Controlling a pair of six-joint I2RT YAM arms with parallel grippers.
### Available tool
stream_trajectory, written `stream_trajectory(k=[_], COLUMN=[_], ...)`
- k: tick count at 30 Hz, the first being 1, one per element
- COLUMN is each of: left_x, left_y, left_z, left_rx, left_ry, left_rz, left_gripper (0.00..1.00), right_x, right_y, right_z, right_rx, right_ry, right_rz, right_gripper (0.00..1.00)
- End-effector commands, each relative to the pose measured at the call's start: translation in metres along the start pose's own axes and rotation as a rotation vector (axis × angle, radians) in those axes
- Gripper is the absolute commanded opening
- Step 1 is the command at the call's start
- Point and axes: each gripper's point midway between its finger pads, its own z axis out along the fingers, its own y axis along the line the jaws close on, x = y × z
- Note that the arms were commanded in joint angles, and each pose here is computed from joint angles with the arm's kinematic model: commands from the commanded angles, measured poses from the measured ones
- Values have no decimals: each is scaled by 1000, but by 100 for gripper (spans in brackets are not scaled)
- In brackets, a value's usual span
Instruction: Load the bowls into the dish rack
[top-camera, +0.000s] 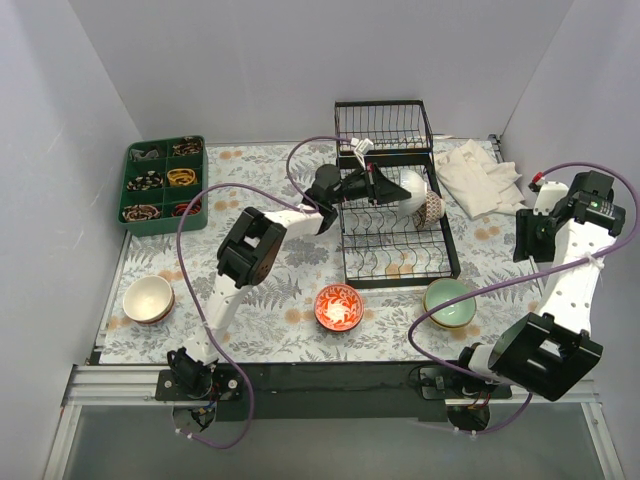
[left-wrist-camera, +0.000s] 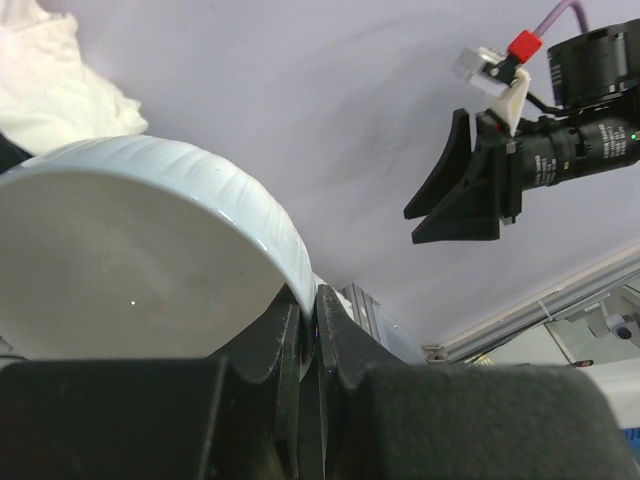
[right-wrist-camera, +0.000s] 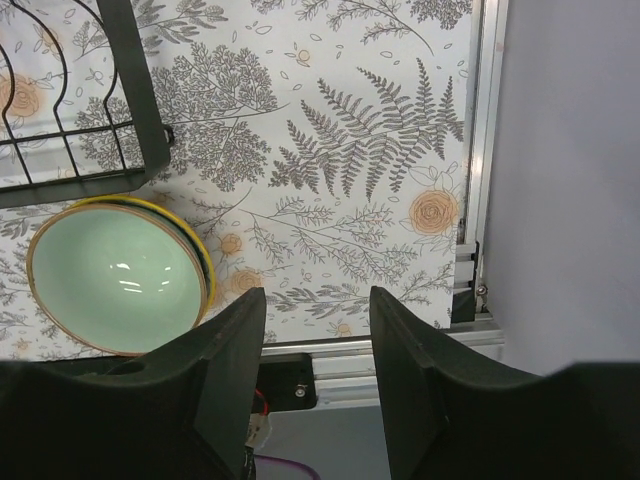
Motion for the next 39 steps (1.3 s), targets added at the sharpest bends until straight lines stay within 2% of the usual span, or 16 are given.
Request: stream_trajectory(k=[1, 23, 25, 26, 29, 39], left_x=[-14, 13, 10, 11, 10, 5], left_y=[-21, 1, -1, -1, 3, 0], left_z=[11, 6, 2, 1, -3, -4], left_rx=[102, 138, 127, 124, 87, 8], left_ry=[-53, -125, -136, -134, -136, -102], left_rz=[40, -129, -122, -108, -129, -25], left_gripper=[0, 0, 6, 12, 21, 42], right_x=[7, 23, 23, 24, 21, 22], right_y=[-3, -1, -1, 0, 1, 9], right_z=[-5, 1, 2, 2, 5, 10], right_rx=[33, 35, 31, 29, 13, -26], right_ry=[-1, 64, 66, 66, 59, 38], right_rz=[-1, 29, 30, 30, 29, 28], right_gripper=[55, 55, 55, 55, 55, 56])
